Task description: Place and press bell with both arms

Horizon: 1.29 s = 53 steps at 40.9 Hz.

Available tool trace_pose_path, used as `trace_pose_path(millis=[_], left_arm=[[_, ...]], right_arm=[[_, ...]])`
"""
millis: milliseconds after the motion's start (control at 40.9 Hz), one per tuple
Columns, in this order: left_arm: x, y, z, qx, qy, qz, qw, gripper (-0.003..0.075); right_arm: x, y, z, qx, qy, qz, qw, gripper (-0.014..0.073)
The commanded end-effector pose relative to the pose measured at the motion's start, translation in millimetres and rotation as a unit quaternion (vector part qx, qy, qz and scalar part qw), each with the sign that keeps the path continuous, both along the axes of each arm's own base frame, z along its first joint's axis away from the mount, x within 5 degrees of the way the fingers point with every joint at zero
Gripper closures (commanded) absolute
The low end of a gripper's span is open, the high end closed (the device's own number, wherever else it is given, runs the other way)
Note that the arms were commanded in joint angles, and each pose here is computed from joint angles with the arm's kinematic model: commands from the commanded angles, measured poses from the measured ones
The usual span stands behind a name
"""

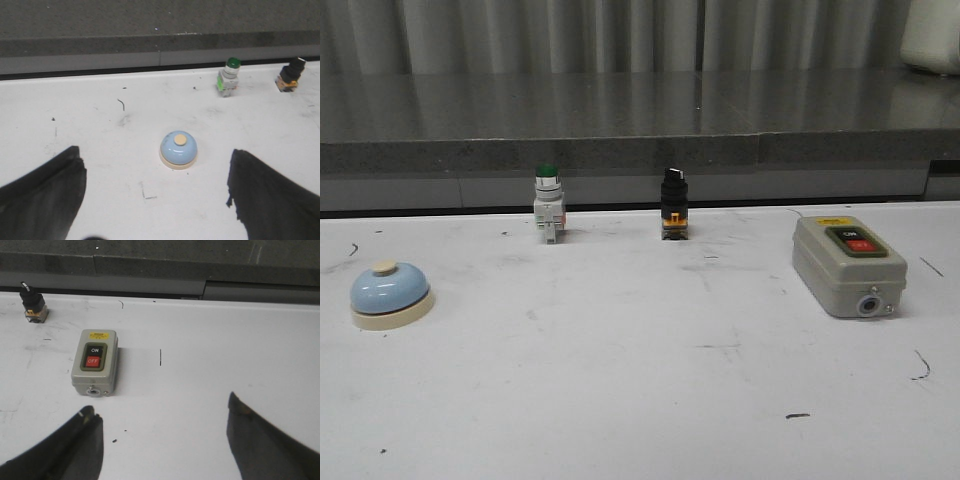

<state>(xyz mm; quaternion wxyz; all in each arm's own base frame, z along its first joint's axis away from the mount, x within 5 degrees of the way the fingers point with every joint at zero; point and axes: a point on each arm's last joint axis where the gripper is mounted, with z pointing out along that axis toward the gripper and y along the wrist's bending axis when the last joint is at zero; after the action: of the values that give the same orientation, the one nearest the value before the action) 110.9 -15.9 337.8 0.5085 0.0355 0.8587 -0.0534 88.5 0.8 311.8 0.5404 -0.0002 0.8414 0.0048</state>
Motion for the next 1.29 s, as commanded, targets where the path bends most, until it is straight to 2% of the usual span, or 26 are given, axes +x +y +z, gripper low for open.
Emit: trace_pose_path(millis=[0, 317, 562, 806, 1050, 1270], left_arm=[[18.0, -9.9, 14.1, 0.001, -0.019, -0.031, 0.999, 0.0155], [89.8, -36.4, -8.3, 0.028, 0.089, -0.063, 0.994, 0.0155], [151.6, -52.5, -45.2, 0.046, 0.18, -0.063, 0.981, 0.0136], [202.6, -65.7, -84.7, 0.058, 0.245, -0.063, 0.966, 0.0109], [233.5, -73.7, -124.2, 0.067, 0.291, -0.062, 0.952, 0.0111], [245.5, -76.8, -147.6, 0.071, 0.317, -0.061, 0.944, 0.0111]], right_arm=[[4.4, -1.0, 13.6, -0.005, -0.042, -0.004, 0.999, 0.0055], [4.4, -1.0, 13.6, -0.005, -0.042, -0.004, 0.999, 0.0055], [4.4, -1.0, 13.6, -0.005, -0.042, -0.004, 0.999, 0.0055], [4.4, -1.0, 13.6, -0.005, -0.042, -0.004, 0.999, 0.0055], [4.4, -1.0, 13.6, -0.005, -0.042, -0.004, 0.999, 0.0055], [4.4, -1.0, 13.6, -0.005, -0.042, -0.004, 0.999, 0.0055]])
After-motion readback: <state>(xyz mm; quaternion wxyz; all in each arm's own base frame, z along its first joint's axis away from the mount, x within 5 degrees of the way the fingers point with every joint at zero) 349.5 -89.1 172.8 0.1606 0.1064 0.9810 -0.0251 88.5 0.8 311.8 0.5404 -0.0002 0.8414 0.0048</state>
